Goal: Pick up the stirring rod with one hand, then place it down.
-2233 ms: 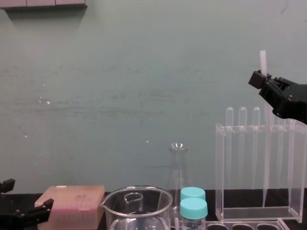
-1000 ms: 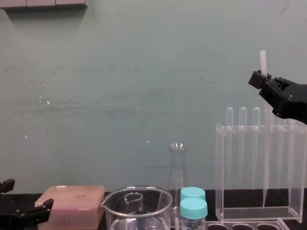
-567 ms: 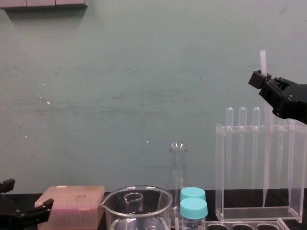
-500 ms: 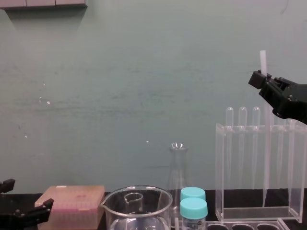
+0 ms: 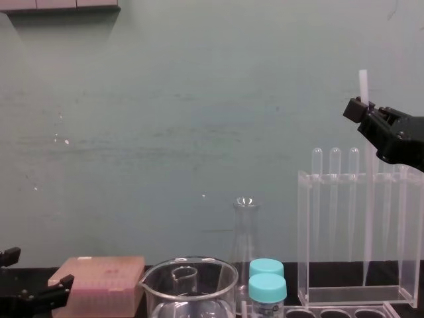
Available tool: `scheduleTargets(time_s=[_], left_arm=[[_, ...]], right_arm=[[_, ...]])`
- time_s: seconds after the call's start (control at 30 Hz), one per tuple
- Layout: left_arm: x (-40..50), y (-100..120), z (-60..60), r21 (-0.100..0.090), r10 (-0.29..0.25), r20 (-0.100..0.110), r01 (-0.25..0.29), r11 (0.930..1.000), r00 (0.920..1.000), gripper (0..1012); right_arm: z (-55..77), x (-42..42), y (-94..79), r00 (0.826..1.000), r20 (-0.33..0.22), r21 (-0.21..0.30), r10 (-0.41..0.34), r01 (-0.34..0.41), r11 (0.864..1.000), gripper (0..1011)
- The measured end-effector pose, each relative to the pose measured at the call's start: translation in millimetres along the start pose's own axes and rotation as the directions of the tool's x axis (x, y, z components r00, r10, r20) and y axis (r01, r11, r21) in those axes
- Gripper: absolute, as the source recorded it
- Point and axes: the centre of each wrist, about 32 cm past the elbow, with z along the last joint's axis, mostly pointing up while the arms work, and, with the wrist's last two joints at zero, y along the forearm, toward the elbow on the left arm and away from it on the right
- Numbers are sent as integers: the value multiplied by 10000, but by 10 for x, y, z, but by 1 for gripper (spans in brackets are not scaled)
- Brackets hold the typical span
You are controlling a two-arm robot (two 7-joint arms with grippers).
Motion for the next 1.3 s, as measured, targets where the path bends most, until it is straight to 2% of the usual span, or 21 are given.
scheduleTargets(time_s=[0.17, 0.27, 0.4, 0.7, 1.03, 1.3], left_arm=[[0, 0, 0, 0, 0, 0, 0, 10000, 10000, 1000], [0, 0, 0, 0, 0, 0, 0, 10000, 10000, 1000], [0, 0, 0, 0, -1, 0, 1, 10000, 10000, 1000], [0, 0, 0, -1, 0, 0, 0, 10000, 10000, 1000], [0, 0, 0, 0, 0, 0, 0, 10000, 10000, 1000], [0, 0, 0, -1, 0, 0, 0, 10000, 10000, 1000]], right_arm=[[2, 18, 19, 9990, 11, 94, 448, -448, 9990, 77], [15, 30, 37, 9943, -30, 311, 1066, -1065, 9938, 77], [43, 32, 15, 9897, -15, 252, 1431, -1431, 9894, 77], [74, -3, -165, 9865, -188, -603, 1628, -1637, 9847, 77], [46, 5, -233, 9876, -178, -1030, 1557, -1567, 9823, 77], [-25, 43, -222, 9874, -223, -1062, 1567, -1582, 9817, 77]])
